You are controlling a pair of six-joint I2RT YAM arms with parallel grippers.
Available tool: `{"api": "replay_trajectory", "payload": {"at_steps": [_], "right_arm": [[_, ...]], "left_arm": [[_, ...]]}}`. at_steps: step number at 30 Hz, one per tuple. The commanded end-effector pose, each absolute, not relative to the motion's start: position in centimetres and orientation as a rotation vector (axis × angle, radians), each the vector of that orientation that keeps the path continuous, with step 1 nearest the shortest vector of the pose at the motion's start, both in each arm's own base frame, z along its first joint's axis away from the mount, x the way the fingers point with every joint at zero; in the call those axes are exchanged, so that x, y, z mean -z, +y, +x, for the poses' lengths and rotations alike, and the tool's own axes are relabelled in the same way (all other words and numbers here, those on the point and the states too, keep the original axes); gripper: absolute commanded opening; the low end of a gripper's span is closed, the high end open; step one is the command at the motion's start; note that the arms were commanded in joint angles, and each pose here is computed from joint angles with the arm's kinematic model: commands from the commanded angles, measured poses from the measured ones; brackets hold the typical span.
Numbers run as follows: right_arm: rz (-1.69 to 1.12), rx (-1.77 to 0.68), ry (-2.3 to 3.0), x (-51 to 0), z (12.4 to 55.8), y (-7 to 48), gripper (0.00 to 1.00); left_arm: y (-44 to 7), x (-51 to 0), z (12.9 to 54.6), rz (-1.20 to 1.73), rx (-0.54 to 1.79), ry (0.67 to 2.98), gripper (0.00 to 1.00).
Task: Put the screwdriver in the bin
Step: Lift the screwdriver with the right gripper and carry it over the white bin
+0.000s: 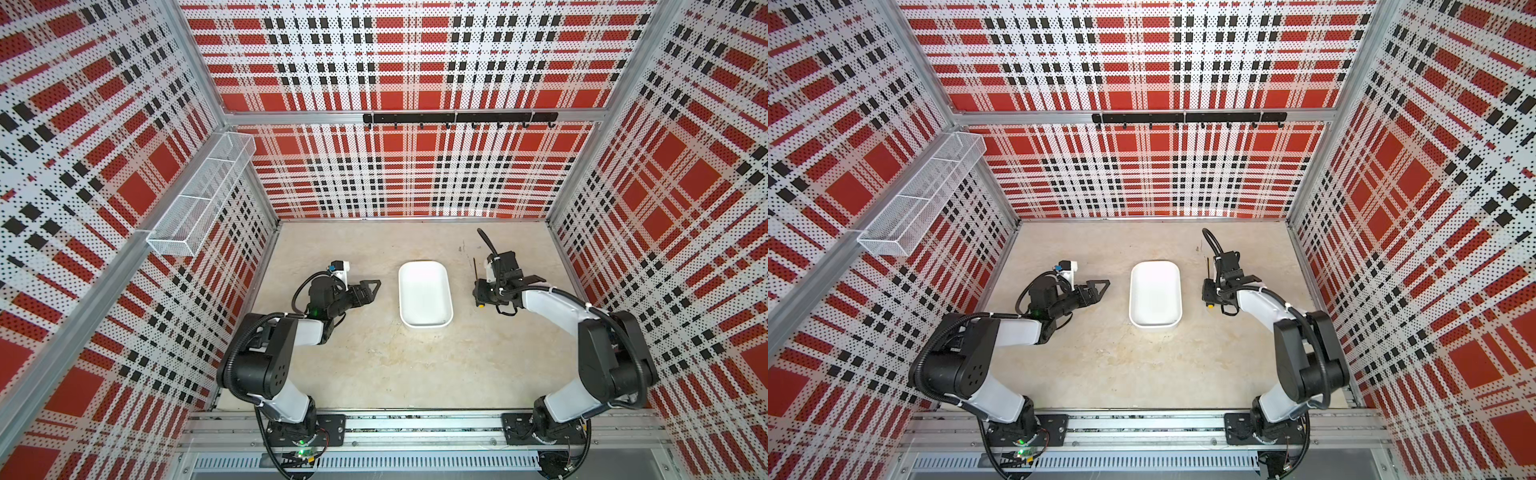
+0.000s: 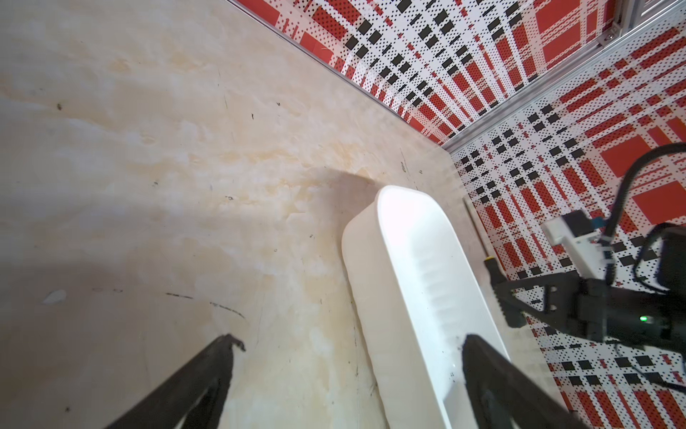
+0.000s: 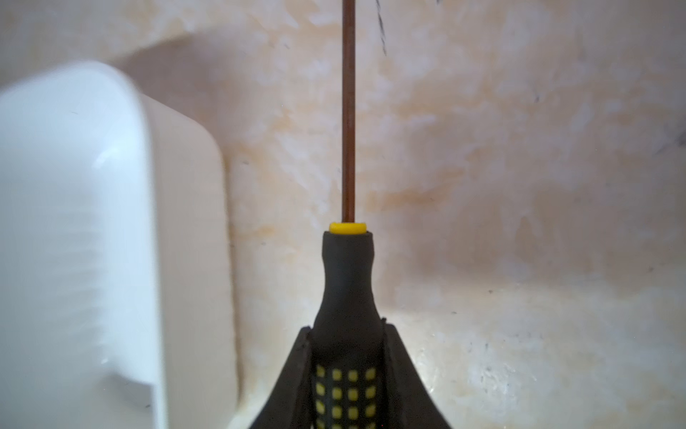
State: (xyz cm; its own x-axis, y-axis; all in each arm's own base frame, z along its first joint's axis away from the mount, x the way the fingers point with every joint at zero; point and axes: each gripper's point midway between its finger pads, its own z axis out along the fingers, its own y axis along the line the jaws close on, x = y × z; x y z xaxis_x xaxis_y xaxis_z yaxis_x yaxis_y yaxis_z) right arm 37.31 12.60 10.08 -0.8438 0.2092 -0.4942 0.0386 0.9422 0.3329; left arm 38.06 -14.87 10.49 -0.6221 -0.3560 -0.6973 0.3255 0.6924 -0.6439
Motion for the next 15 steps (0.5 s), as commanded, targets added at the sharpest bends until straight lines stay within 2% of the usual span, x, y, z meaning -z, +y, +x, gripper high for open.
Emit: {"api": "replay_trajectory", "payload": {"at_steps": [1, 8, 15], "right_arm": [[0.112, -0.541, 2.448, -15.2, 37.4, 15.4, 0.00], [0.083, -0.642, 2.370, -19.8, 36.5, 21.4, 0.00], [0.187, -0.606, 2.478, -18.3, 36.5, 25.2, 0.00]], "left_arm": [[-15.2, -12.4, 38.6, 0.023, 0.959, 1.976, 0.98], [-15.6, -12.5, 38.3, 0.058, 0.953, 1.981, 0.98], [-15.6, -12.3, 38.4, 0.063, 0.943, 1.991, 0.98]]}}
